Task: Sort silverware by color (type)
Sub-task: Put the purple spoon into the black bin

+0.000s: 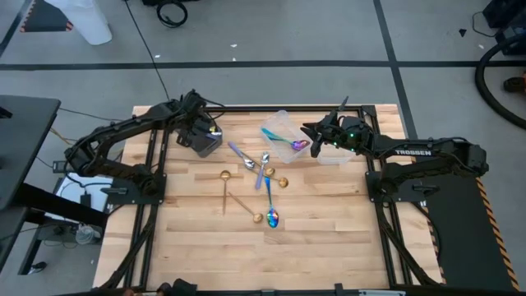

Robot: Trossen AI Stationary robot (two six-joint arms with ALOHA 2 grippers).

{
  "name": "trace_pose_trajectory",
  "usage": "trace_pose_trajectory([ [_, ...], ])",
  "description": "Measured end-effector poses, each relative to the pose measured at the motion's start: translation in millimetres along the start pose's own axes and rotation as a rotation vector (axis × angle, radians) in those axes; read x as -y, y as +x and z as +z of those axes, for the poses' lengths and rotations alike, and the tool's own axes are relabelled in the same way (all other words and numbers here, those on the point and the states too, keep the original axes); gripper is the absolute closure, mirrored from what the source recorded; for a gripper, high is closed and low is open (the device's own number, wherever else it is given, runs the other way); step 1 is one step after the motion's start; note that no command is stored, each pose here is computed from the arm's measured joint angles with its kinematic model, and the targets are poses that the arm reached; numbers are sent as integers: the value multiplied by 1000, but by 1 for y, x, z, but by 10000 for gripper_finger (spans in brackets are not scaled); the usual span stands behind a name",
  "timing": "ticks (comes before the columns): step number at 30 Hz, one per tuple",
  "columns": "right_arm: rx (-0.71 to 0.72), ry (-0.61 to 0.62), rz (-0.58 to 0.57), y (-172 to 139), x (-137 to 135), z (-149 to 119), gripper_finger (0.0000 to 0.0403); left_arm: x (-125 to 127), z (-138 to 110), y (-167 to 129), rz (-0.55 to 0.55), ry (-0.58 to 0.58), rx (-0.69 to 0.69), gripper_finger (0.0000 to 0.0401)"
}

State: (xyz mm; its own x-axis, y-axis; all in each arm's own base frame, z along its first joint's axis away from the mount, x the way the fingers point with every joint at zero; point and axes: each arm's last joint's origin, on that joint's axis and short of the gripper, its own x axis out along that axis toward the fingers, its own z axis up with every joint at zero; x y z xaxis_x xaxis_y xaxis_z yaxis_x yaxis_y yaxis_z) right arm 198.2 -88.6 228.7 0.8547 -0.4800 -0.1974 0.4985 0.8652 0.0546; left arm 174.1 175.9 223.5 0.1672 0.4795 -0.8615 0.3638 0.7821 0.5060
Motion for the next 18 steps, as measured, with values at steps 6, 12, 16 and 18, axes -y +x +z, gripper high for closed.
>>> trace_pose_trajectory([
  [6,0,2,0,0,0,0,315,2,2,16,-63,9,-48,346],
  [12,0,-1,0,0,0,0,315,5,5,35,-129,14,-83,346],
  [16,0,-1,0,0,0,0,315,7,6,42,-153,19,-94,329],
  [18,0,-1,0,0,0,0,315,7,7,44,-157,18,-103,315],
])
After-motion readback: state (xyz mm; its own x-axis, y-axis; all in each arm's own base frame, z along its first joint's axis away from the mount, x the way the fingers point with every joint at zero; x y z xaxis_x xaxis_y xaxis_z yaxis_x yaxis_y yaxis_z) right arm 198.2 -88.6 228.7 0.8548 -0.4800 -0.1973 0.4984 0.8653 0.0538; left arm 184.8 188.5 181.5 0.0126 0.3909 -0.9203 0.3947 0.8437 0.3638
